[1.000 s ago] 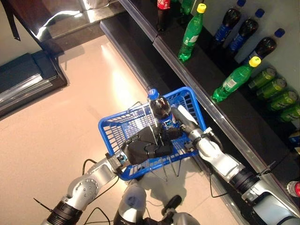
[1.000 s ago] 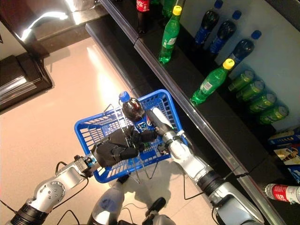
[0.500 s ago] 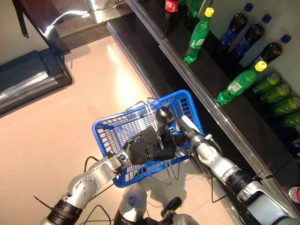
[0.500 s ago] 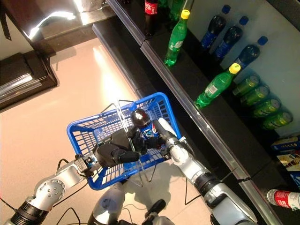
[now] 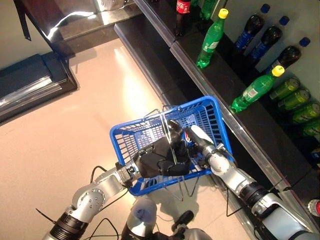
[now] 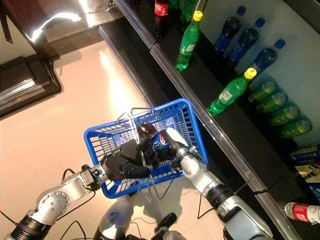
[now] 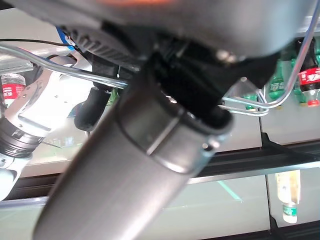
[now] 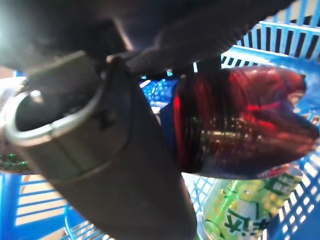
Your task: Pick up the drink and place into the basket.
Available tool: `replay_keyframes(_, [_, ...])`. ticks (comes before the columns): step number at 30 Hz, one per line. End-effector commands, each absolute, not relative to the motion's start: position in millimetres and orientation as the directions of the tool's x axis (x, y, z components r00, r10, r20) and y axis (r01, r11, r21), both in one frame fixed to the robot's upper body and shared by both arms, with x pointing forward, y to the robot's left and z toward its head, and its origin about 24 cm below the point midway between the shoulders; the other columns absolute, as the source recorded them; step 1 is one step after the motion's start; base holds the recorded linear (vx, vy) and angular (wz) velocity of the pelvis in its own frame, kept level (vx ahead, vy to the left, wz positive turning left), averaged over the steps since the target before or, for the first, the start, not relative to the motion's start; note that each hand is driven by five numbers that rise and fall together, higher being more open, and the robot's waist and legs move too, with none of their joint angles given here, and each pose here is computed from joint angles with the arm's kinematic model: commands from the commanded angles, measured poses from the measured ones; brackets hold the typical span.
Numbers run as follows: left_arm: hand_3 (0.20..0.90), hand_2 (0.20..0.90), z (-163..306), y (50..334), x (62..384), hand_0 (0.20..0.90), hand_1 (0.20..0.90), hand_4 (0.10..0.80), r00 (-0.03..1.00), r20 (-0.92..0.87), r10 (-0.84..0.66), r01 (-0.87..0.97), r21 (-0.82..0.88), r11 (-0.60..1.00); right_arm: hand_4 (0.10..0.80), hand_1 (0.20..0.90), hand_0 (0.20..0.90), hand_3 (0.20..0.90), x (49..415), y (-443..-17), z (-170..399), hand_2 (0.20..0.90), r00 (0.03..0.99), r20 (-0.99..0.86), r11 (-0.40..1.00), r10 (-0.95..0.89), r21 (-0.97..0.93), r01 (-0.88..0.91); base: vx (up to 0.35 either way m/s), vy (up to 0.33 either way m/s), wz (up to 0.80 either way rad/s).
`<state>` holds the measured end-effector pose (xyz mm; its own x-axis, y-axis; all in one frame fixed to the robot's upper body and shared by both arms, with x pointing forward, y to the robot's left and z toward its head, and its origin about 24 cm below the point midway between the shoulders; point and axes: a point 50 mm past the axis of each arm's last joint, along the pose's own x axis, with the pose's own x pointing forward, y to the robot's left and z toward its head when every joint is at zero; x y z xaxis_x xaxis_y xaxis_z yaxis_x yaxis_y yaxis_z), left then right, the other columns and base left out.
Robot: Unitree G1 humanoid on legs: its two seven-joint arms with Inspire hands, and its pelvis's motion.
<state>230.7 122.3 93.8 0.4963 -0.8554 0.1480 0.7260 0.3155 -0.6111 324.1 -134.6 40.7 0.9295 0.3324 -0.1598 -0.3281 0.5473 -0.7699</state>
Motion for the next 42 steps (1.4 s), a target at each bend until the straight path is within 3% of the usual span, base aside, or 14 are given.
replay_keyframes(1, [0.200,0.300,163,75,197,0.300,0.300,0.100,0.051,0.632,-0.773,0.916,-0.338,-0.216,0.100,0.300,0.300,0.200,322,-105,57,0.300,0.873,-0.070,0.469,0.482,-0.821,-0.325,0.000,0.000,0.00])
replay_keyframes(21, [0.200,0.300,166,63,191,0.300,0.300,0.100,-0.055,0.623,-0.780,0.905,-0.299,-0.302,0.100,0.300,0.300,0.200,339,-91,66,0.300,0.812,-0.219,-0.006,0.541,-0.966,-0.257,-0.002,-0.001,0.02])
replay_keyframes(31, [0.200,0.300,165,58,188,0.300,0.300,0.100,-0.088,0.624,-0.776,0.888,-0.304,-0.345,0.100,0.300,0.300,0.200,340,-82,59,0.300,0.802,-0.267,-0.090,0.534,-0.961,-0.261,0.000,0.000,0.00])
replay_keyframes(32, [0.200,0.300,165,57,188,0.300,0.300,0.100,-0.086,0.623,-0.777,0.887,-0.307,-0.344,0.171,0.361,0.361,0.271,341,-82,58,0.361,0.806,-0.269,-0.090,0.527,-0.961,-0.262,0.000,0.000,0.00])
replay_keyframes(33, [0.200,0.300,165,58,188,0.300,0.300,0.100,-0.085,0.623,-0.778,0.887,-0.308,-0.343,0.336,0.502,0.502,0.436,341,-82,57,0.502,0.809,-0.273,-0.092,0.520,-0.960,-0.265,0.000,0.000,0.00])
replay_keyframes(34, [0.200,0.300,166,58,188,0.300,0.300,0.100,-0.083,0.623,-0.778,0.887,-0.310,-0.343,0.432,0.585,0.585,0.532,341,-82,55,0.585,0.812,-0.278,-0.094,0.513,-0.959,-0.268,0.000,0.000,0.00])
replay_keyframes(35, [0.200,0.300,166,58,188,0.300,0.300,0.100,-0.082,0.624,-0.777,0.886,-0.311,-0.343,0.671,0.789,0.789,0.771,341,-83,54,0.789,0.816,-0.280,-0.094,0.506,-0.958,-0.271,0.000,0.000,0.00])
replay_keyframes(36, [0.200,0.300,166,59,188,0.300,0.300,0.100,-0.083,0.625,-0.776,0.885,-0.312,-0.345,0.759,0.865,0.865,0.859,341,-84,53,0.865,0.820,-0.284,-0.094,0.497,-0.957,-0.274,0.000,0.000,0.00])
replay_keyframes(37, [0.200,0.300,166,59,188,0.300,0.300,0.100,-0.083,0.625,-0.776,0.886,-0.311,-0.345,0.800,0.900,0.900,0.900,341,-85,52,0.900,0.822,-0.286,-0.094,0.493,-0.956,-0.276,0.000,0.000,0.00])
replay_keyframes(42, [0.200,0.300,166,59,187,0.300,0.300,0.100,-0.083,0.627,-0.774,0.887,-0.307,-0.345,0.800,0.900,0.900,0.900,340,-88,47,0.900,0.832,-0.295,-0.090,0.470,-0.954,-0.287,0.000,0.000,0.00])
